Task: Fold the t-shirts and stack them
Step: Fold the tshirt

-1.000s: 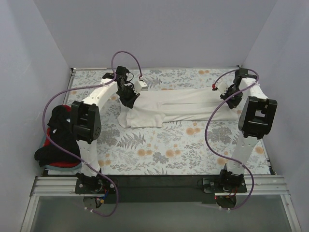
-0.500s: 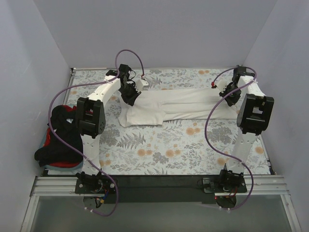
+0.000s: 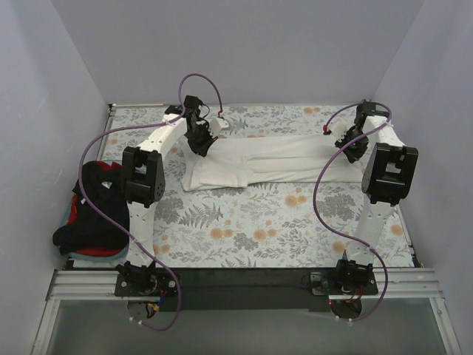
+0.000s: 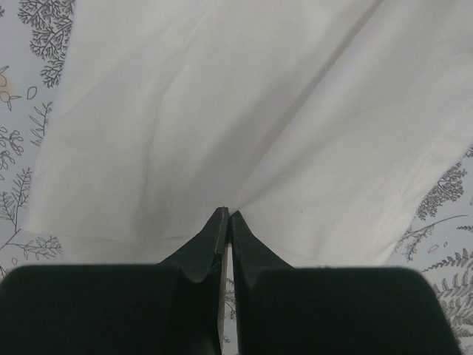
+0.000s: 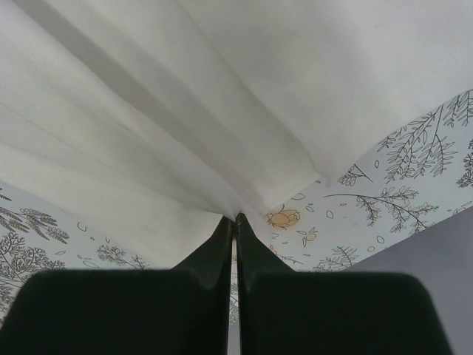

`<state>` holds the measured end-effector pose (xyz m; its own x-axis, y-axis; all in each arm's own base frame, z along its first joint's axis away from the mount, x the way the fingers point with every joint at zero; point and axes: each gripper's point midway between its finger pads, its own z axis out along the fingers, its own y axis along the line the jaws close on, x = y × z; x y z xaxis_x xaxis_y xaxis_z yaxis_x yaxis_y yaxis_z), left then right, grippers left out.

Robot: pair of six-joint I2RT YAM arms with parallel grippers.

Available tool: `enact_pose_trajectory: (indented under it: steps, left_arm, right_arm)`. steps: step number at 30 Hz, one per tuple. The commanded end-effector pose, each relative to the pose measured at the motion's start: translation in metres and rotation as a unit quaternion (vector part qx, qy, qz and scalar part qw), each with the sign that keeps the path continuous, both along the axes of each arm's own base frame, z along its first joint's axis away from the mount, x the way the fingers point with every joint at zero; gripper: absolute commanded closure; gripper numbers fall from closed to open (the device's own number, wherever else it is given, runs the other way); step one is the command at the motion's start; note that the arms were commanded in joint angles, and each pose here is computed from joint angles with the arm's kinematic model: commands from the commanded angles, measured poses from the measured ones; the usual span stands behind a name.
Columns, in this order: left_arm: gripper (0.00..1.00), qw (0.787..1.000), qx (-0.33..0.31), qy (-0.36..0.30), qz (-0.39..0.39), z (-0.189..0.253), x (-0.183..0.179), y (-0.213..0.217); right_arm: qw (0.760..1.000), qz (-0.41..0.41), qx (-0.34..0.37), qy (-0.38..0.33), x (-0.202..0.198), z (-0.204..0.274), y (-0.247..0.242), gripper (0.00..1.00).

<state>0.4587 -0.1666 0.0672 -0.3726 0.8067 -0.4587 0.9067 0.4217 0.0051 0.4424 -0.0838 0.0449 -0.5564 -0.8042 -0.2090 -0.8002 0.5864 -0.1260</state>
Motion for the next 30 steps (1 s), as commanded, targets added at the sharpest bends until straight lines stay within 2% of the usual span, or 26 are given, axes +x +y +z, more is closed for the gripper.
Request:
enact_pose_trajectory:
  steps: [1, 30]
  left_arm:
    - [1.0, 0.999, -0.002, -0.038, -0.009, 0.012, 0.019, -0.001]
    - [1.0, 0.993, 0.029, -0.095, -0.059, 0.002, 0.041, -0.016]
  right_arm:
    - [1.0, 0.004, -0.005, -0.009, 0.006, 0.011, -0.003, 0.99]
    - [1.0, 0.003, -0.003, -0.003, 0.002, 0.008, -0.001, 0.99]
